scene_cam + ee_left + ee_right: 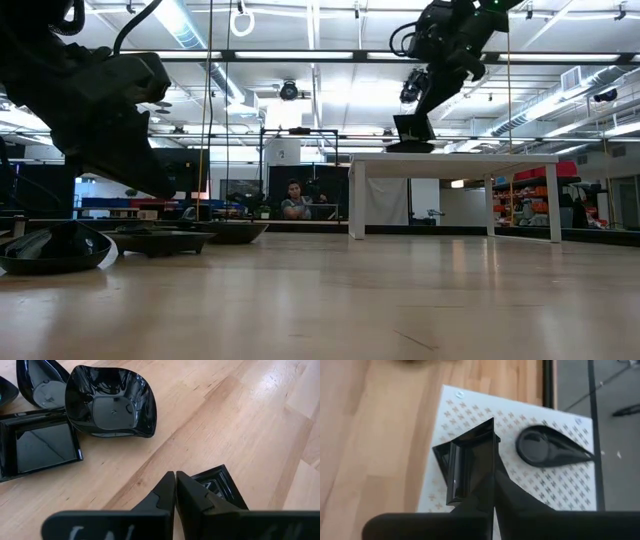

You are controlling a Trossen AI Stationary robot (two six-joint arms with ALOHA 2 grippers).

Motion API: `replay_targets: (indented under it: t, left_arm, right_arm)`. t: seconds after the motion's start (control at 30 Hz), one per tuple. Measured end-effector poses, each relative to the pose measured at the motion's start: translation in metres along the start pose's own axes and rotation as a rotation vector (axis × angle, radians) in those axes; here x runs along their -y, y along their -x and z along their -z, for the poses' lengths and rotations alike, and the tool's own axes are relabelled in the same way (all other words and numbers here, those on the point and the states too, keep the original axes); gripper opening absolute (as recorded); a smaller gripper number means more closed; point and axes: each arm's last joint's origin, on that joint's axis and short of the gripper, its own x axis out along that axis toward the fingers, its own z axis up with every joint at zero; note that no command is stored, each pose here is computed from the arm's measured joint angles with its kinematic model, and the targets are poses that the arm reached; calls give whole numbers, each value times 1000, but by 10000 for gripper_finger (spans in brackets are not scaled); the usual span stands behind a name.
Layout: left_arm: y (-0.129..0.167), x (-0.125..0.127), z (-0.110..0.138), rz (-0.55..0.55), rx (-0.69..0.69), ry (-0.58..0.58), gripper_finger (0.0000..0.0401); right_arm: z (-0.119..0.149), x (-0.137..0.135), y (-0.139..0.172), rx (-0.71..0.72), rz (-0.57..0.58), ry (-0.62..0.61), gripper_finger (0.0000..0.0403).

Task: Pick & Place Mini shaped plates
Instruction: Stack the black square plate on the black square plate on the shelf

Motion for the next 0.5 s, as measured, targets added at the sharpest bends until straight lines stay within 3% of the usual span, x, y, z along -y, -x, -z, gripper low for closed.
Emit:
replay_targets:
  t: [0.13,0.5]
  left_arm:
    - [0,0,0,0,0,0,18]
    - [0,0,0,0,0,-2,18]
  right_arm:
    - [-1,-3,-1,-1,-16,46,9]
    - [7,-6,-14,-6,-31,32,21]
